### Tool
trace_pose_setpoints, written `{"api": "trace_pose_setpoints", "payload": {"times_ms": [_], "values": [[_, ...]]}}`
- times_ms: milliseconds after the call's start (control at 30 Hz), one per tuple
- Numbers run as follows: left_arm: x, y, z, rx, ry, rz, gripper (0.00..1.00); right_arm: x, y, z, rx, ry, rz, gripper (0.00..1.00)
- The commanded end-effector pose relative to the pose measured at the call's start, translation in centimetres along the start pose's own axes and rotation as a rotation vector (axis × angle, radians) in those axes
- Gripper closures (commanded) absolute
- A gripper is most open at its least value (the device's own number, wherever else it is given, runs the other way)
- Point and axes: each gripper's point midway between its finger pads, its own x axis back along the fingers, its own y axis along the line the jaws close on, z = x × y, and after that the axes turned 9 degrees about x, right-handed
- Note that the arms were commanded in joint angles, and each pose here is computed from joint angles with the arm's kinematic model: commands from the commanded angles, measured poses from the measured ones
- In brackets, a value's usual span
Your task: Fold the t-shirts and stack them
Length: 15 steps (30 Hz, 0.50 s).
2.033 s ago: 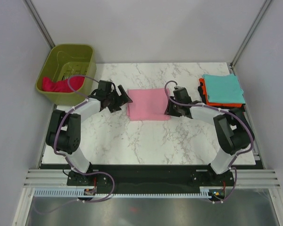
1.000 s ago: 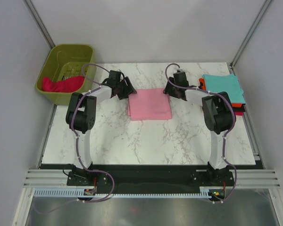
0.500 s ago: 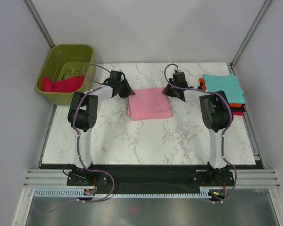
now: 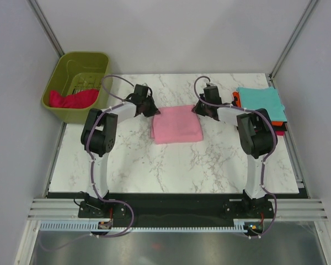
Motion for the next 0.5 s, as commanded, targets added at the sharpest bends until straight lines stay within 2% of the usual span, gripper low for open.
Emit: {"api": "trace_pose_setpoints", "payload": {"times_ms": [0, 233, 367, 467], "values": [[2.5, -2.8, 1.5, -0.058, -0.006, 0.017, 0.98, 3.6, 1.3, -3.7, 0.016, -0.102, -0.006, 1.0], [5.8, -9.0, 3.9, -0.114, -0.038, 0.137, 0.98, 9.2, -0.5, -6.4, -0.017, -0.237, 0.11, 1.0], [7.3, -13.4, 7.4, -0.149, -0.032, 0.259, 0.98, 13.1, -2.9, -8.1, -0.065, -0.325, 0.215, 1.0], [8.2, -16.4, 9.7, -0.169, -0.013, 0.325, 0.98, 17.8, -4.1, -9.9, -0.099, -0.407, 0.269, 1.0]]}}
